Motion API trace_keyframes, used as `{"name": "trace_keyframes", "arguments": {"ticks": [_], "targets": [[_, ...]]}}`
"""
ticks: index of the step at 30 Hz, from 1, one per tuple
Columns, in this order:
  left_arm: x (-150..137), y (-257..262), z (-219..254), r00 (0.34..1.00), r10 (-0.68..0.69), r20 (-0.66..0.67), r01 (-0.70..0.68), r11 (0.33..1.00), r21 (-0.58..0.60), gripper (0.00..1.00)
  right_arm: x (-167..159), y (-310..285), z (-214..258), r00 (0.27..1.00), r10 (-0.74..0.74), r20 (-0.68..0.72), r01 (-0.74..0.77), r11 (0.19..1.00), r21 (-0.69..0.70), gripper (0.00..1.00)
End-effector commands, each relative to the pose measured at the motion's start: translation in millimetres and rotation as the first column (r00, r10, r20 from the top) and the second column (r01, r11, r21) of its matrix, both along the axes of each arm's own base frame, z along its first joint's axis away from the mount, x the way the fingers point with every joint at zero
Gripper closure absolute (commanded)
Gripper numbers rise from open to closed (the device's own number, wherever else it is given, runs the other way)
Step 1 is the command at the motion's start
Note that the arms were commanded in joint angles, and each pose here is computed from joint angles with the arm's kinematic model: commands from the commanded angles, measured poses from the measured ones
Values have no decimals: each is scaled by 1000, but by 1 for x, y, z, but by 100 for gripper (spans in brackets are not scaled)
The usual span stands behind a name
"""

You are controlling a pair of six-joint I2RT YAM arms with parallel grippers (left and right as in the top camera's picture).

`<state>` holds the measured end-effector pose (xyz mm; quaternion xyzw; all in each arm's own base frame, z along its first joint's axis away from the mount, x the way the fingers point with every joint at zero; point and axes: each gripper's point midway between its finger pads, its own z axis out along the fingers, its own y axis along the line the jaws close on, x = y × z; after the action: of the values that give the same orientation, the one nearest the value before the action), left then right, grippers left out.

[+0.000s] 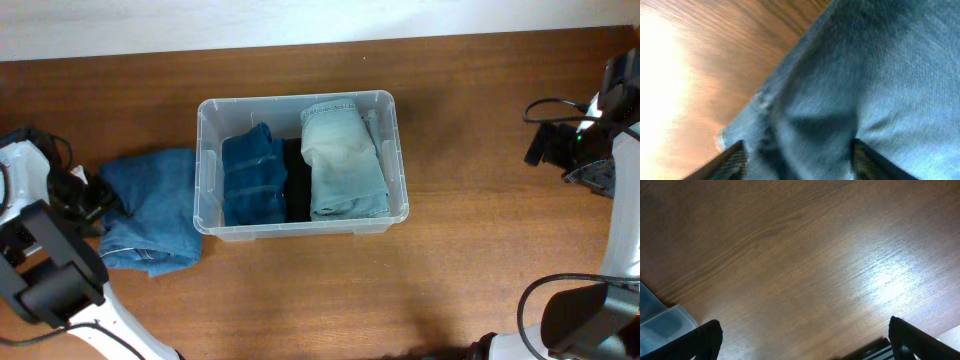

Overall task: Pack container
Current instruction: 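Grasp the blue jeans edge with the left gripper and drag left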

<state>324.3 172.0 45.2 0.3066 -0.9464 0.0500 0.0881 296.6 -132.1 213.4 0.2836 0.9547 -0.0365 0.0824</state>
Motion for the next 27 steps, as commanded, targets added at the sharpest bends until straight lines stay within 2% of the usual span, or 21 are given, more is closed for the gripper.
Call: {"name": "trace_keyframes", "arguments": {"ticks": [1, 8, 10, 16, 22, 27], "targets": [[0, 20, 31, 990, -123, 62, 114, 986, 123, 21, 0, -3, 2, 1000, -10, 4, 10, 1000, -10, 2], [19, 30, 37, 964, -225, 143, 199, 964, 179, 15, 0, -3, 2, 1000, -10, 4, 10, 1000, -10, 2], [31, 26, 37, 936, -288, 201, 256, 952, 170, 14, 0, -3, 2, 1000, -10, 4, 10, 1000, -10, 2], [52, 28, 38, 897, -336, 288, 289, 938, 192, 13, 0, -3, 2, 1000, -10, 4, 10, 1000, -10, 2], [53, 27, 25, 889, -348, 299, 301, 934, 194, 13, 0, -3, 2, 1000, -10, 4, 10, 1000, -10, 2], [51, 8, 2, 878, -329, 349, 309, 944, 115, 14, 0, -3, 2, 1000, -10, 4, 10, 1000, -10, 2]]}}
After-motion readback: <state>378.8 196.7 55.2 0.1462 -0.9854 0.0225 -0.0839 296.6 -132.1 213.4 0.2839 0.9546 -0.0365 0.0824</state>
